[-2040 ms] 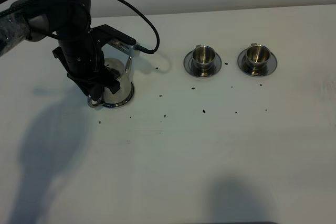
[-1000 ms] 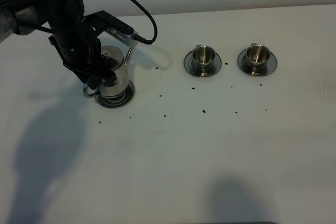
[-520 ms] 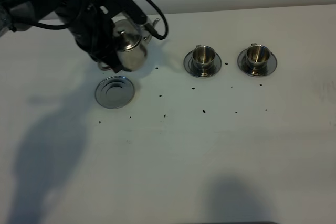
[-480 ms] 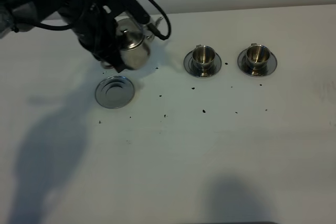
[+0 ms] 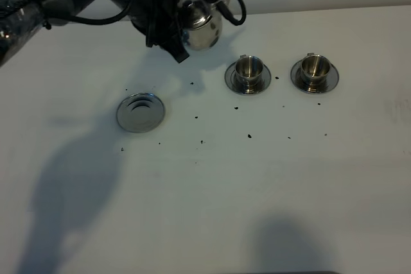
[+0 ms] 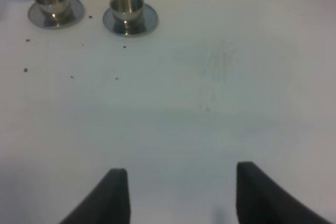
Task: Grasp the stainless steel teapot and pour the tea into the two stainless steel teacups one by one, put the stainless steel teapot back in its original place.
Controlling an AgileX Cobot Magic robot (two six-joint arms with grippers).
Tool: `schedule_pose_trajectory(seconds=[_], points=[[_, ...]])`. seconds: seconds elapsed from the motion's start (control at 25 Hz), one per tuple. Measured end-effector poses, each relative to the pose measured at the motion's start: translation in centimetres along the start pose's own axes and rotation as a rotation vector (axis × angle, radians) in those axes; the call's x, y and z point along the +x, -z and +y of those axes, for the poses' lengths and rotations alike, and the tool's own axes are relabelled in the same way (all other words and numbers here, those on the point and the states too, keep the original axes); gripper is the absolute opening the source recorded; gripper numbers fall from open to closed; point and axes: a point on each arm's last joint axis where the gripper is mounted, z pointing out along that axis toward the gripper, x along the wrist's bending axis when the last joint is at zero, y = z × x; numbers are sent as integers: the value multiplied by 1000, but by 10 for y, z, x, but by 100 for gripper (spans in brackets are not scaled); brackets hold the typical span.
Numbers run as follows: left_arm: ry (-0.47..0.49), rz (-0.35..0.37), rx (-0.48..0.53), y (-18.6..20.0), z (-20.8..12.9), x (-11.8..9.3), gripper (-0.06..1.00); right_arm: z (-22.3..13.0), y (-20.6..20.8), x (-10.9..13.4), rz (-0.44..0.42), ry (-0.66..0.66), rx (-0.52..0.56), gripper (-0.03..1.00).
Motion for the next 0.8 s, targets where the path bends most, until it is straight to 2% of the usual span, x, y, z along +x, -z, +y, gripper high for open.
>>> schedule_pose_trajectory(seconds=[0.24, 0.44, 0.8], points=[[-38, 10, -34, -14, 29, 0, 23, 0, 0, 0, 0, 0, 0, 44], [-73, 51, -95, -22, 49, 7, 23, 0, 0, 0, 0, 0, 0, 44], [-156, 93, -143, -29, 59, 13, 23, 0, 0, 0, 0, 0, 0, 44]])
